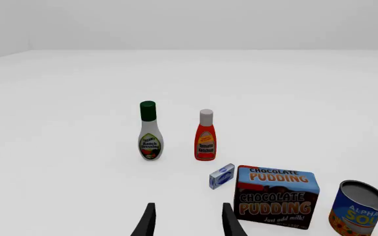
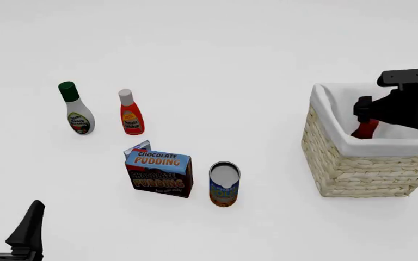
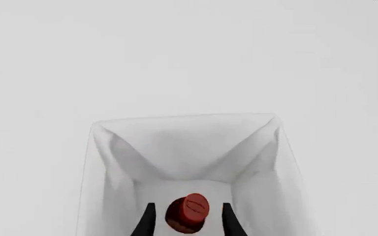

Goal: Pick the bbq sauce and place it in the basket.

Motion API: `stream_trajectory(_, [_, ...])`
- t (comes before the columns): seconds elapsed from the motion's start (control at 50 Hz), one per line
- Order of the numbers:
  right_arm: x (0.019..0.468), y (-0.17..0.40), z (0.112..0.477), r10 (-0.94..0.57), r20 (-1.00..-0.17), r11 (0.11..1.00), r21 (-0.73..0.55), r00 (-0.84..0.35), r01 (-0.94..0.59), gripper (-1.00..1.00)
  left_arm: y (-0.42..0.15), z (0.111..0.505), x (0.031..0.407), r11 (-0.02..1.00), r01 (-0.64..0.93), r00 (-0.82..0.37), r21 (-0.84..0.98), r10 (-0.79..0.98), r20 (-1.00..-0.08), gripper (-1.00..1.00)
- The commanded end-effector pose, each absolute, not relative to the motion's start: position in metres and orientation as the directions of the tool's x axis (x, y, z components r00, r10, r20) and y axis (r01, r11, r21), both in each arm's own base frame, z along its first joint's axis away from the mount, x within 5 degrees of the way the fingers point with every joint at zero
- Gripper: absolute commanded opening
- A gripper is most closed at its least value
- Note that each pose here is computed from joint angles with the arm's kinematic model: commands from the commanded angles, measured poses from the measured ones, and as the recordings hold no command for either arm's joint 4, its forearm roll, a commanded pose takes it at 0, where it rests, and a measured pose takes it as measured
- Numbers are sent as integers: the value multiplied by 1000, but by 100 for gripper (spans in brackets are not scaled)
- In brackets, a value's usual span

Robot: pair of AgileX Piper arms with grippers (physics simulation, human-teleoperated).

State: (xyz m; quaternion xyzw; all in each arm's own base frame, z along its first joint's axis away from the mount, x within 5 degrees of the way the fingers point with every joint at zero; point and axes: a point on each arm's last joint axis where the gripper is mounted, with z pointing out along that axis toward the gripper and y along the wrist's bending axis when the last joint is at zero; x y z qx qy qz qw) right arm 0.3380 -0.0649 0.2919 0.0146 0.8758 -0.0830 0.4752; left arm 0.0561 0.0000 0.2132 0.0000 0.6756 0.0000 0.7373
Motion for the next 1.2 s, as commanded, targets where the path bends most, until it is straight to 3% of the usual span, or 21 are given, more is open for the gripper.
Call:
stream_trajectory(0.02, [337, -66, 299, -57, -839, 985, -135, -541, 107, 100, 0, 213, 56, 1000, 0, 87, 0, 0, -996, 100])
stream_trajectory(1.2, [282, -32, 424, -178, -910, 978, -205, -374, 33, 100, 0, 213, 56, 1000, 0, 87, 0, 0, -996, 100])
